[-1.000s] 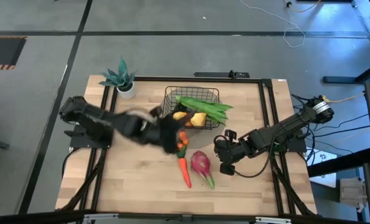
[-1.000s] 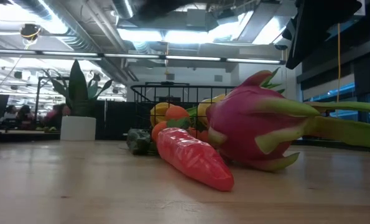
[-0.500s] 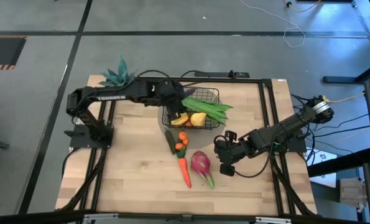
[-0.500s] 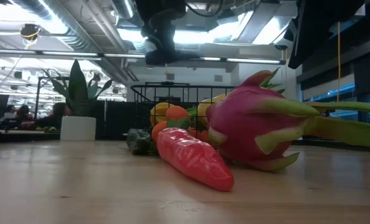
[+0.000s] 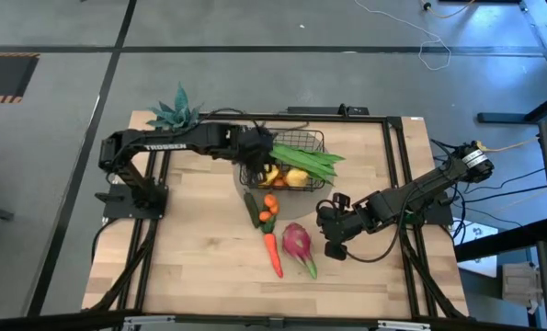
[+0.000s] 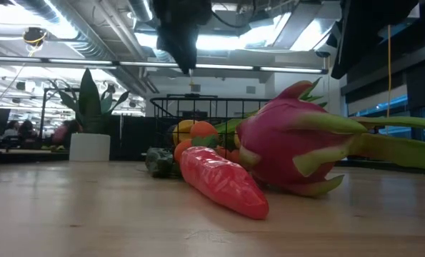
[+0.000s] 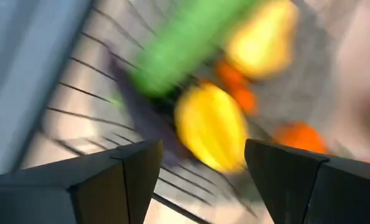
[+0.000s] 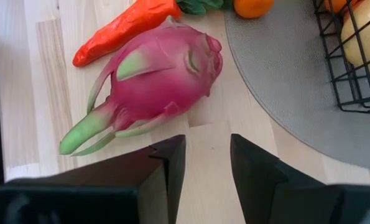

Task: Build produce basket
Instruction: Put the green chili pepper into the wire basket

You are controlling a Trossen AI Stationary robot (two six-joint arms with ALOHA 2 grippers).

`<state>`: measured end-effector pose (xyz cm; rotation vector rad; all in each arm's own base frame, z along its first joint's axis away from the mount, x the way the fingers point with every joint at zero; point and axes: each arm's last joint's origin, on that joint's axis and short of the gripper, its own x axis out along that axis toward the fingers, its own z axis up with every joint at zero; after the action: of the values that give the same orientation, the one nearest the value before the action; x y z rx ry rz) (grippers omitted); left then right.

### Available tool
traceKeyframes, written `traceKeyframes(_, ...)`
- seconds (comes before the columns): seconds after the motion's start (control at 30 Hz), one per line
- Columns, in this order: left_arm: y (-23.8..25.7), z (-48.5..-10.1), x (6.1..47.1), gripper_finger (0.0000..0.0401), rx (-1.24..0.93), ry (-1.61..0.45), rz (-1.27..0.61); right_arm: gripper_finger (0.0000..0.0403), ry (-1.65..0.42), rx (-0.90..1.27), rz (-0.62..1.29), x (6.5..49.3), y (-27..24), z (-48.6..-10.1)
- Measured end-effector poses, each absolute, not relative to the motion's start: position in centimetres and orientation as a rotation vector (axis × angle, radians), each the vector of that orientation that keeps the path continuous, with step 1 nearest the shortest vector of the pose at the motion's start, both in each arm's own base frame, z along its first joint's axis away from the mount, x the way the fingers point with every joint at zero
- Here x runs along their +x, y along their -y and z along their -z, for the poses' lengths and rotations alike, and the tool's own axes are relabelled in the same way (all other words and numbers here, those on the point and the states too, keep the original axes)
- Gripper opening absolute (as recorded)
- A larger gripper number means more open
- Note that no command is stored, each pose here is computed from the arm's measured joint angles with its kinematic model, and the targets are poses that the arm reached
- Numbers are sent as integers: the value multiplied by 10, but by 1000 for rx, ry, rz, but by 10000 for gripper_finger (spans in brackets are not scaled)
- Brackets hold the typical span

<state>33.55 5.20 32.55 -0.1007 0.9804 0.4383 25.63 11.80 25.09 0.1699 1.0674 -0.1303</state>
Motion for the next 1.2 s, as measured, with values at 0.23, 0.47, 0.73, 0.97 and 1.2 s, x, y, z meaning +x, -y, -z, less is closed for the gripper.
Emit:
traceKeyframes(0.23,5,-301,332,221,-130,-1180,-157,116,-1069,182,139,256,-118,-251)
traceKeyframes(0.47,58,-269,331,221,10,-1115,-123,116,-1068,184,138,256,-118,-251)
traceKeyframes(0.73,82,-222,308,221,552,-1205,10,116,-1072,183,138,256,-118,-251)
traceKeyframes(0.97,74,-192,307,221,733,-1136,43,116,-1072,183,139,256,-118,-251)
traceKeyframes(1.2,67,-198,323,221,784,-990,49,116,-1072,193,145,255,-118,-251)
